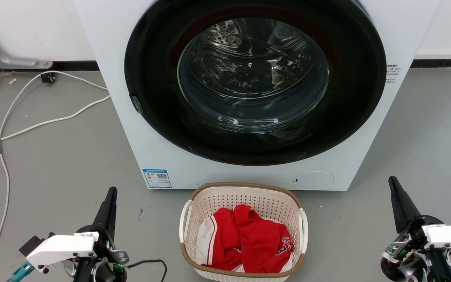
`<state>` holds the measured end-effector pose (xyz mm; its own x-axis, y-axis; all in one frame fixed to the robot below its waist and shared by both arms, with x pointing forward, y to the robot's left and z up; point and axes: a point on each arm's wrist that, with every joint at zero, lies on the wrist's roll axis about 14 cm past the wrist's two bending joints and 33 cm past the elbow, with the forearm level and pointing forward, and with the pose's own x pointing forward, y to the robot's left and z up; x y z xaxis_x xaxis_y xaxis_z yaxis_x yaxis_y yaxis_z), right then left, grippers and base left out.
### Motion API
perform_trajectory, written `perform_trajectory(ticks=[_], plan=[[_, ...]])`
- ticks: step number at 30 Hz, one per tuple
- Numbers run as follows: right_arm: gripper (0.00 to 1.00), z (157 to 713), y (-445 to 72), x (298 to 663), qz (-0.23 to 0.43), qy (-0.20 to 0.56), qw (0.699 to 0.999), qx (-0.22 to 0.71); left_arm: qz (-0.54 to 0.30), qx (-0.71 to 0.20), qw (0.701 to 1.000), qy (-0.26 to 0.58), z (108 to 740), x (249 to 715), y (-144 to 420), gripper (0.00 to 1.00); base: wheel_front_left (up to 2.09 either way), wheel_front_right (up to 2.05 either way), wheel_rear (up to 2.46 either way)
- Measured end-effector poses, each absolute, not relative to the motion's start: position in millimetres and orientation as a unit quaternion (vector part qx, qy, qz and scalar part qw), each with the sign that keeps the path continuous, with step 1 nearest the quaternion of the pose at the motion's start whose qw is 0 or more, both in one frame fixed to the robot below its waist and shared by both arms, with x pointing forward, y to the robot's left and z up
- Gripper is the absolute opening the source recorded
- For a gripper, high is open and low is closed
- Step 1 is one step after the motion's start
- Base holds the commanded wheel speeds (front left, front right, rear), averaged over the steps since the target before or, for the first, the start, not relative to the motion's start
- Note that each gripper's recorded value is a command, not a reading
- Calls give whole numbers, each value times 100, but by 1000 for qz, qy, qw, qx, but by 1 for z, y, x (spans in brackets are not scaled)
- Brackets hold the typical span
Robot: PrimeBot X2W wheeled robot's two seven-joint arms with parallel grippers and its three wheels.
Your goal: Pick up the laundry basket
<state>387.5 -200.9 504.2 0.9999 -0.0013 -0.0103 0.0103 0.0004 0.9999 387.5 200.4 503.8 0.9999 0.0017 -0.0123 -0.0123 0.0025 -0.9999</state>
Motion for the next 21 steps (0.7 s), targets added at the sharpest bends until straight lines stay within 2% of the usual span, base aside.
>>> perform_trajectory(ticks=[21], plan=[[0,504,-201,387,-4,3,707,707,5,-706,708,4,504,387,200,0,0,0,0]])
